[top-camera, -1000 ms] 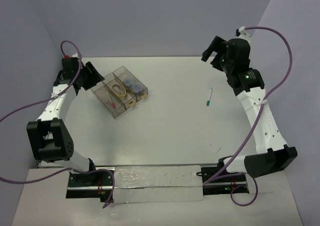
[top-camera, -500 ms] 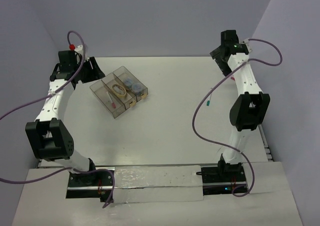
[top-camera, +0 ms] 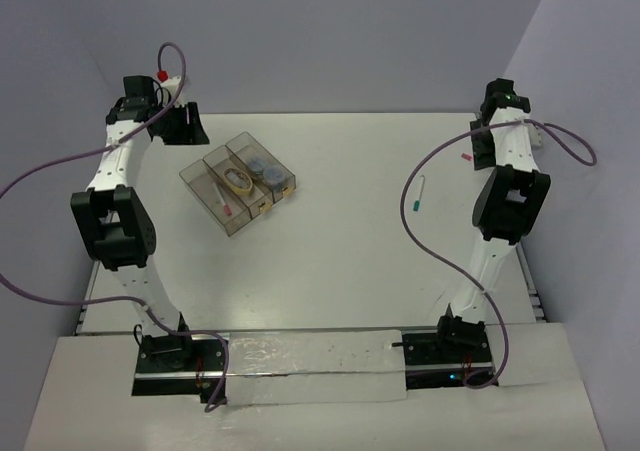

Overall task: Sort the stationery into containers
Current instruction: Pick up the pen from the corner of the board.

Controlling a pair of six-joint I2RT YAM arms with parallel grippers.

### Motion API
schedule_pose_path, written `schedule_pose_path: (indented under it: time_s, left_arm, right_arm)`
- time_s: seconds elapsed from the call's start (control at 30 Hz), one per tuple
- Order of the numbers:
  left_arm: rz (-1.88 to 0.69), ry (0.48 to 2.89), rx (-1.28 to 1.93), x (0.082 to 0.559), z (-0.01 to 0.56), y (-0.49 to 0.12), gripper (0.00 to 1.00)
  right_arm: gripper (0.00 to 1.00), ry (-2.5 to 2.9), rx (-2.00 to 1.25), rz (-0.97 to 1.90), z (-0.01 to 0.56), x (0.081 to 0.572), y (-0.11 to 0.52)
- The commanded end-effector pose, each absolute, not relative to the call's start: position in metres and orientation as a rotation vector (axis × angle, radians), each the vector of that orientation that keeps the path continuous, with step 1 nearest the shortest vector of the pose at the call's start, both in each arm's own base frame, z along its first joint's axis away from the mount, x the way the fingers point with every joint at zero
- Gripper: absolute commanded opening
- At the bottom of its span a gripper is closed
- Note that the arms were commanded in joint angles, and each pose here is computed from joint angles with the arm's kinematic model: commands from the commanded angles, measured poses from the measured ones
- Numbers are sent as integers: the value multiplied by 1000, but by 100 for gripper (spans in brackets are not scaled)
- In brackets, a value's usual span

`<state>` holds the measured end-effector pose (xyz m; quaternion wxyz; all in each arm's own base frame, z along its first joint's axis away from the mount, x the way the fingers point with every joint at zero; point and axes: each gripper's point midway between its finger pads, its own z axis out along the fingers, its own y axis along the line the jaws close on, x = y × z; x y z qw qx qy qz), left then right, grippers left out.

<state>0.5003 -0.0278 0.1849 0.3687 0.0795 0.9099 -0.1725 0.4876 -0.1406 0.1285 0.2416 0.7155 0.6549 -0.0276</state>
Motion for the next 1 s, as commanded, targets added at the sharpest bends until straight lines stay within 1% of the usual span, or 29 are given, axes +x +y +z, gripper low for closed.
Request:
schedule_pose_path:
  time_s: [0.0,0.07,0.2,0.33,0.43,0.5,0.57,0.6,0.73,0.9,0.97]
  left_arm:
    - [-379,2282,270,509,201,-20,61]
    - [-354,2271,280,510,199,-17,61]
    - [-374,2265,262,514,192,-20,61]
    - [-421,2286,200,520,182,-23,60]
    - [-444,2310,178,524,169,-24,59]
    - [-443,2321,175,525,164,-24,59]
    - [-445,2335,172,525,159,-23,59]
    - [-451,2346,168,524,157,-23,59]
    - [-482,2369,152,520,151,-27,59]
    - [-489,2392,120,514,146,-26,59]
    - [-495,2398,118,511,145,-26,59]
  right_arm:
    - [91,1698,2004,17,126,518,-155]
    - [92,1682,2023,72,120,535,-158]
    - [100,1619,2051,160,104,563,-166]
    - [100,1529,2094,308,94,587,-167]
    - [100,1507,1957,407,118,615,-166]
    - [100,1462,1896,345,126,619,-178]
    - [100,1406,1846,364,136,626,-186]
    - [100,1416,1843,362,124,624,-186]
    - [100,1413,1739,337,127,635,-193]
    - [100,1376,1794,247,101,625,-212]
    - [100,1345,1768,245,107,628,-217]
